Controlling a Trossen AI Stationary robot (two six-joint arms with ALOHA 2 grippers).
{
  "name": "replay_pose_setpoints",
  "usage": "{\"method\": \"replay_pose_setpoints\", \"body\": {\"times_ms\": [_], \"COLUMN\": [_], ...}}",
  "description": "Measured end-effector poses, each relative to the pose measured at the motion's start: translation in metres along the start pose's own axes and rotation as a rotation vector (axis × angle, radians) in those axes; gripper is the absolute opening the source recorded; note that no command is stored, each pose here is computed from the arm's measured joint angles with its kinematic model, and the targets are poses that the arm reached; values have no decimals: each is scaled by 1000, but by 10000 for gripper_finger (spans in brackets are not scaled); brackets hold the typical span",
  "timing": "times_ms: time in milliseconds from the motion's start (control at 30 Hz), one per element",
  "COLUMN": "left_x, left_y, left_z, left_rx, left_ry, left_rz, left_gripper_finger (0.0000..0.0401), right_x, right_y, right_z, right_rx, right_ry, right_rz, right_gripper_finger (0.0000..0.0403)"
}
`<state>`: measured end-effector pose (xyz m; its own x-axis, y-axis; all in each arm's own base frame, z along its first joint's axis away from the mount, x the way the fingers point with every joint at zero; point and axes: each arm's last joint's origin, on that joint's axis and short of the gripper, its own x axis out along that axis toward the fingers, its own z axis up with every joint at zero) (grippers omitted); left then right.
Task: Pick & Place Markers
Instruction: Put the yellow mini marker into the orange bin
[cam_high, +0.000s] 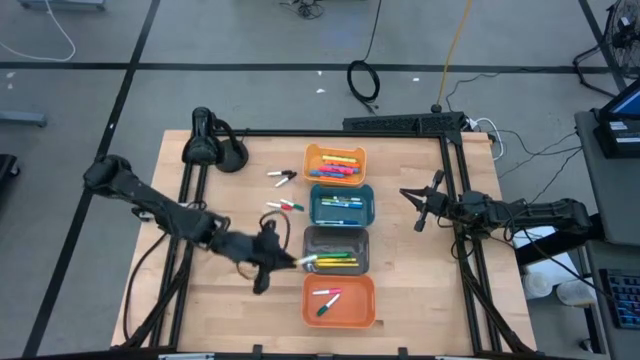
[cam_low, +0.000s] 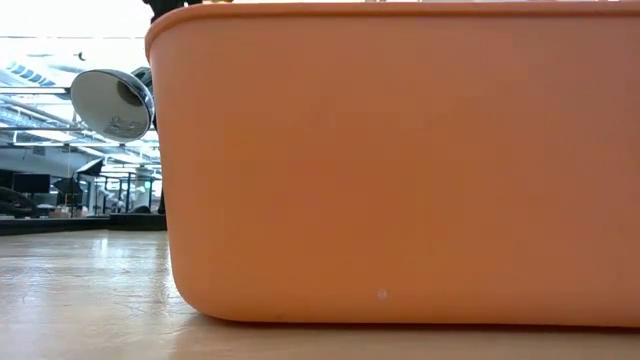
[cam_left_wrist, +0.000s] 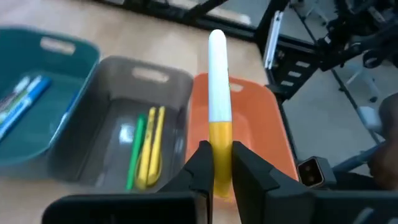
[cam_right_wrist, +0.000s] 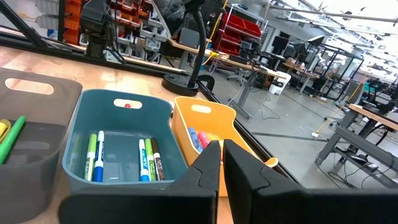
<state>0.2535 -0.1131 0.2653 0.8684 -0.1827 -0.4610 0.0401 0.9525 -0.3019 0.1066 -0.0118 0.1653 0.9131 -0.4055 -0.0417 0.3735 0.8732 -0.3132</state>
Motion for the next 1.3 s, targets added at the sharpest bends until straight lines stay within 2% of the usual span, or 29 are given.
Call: {"method": "replay_pose_setpoints", "body": {"times_ms": [133, 267, 500, 633, 800, 933, 1133, 1300], "left_x": [14, 32, 78, 107, 135, 150, 157, 157], "left_y": [-14, -26, -70, -85, -84, -74, -70, -70], "left_z": [-13, -2, 27, 26, 11, -1, -6, -5], "left_rx": [24, 9, 250, 359, 412, 370, 351, 337], "left_ry": [-3, 80, 280, 368, 423, 467, 483, 473], "left_rz": [32, 78, 124, 110, 122, 164, 177, 190], "left_gripper_finger": [37, 37, 37, 36, 36, 36, 38, 60], "right_x": [0, 0, 0, 0, 0, 0, 0, 0], "right_y": [0, 0, 0, 0, 0, 0, 0, 0], "right_z": [0, 0, 0, 0, 0, 0, 0, 0], "right_rx": [0, 0, 0, 1, 0, 1, 1, 0], "right_ry": [-1, -1, -1, -1, -1, -1, -1, -1], "right_rz": [0, 0, 0, -1, 0, 0, 0, 0], "right_gripper_finger": [11, 11, 11, 11, 11, 11, 11, 11]}}
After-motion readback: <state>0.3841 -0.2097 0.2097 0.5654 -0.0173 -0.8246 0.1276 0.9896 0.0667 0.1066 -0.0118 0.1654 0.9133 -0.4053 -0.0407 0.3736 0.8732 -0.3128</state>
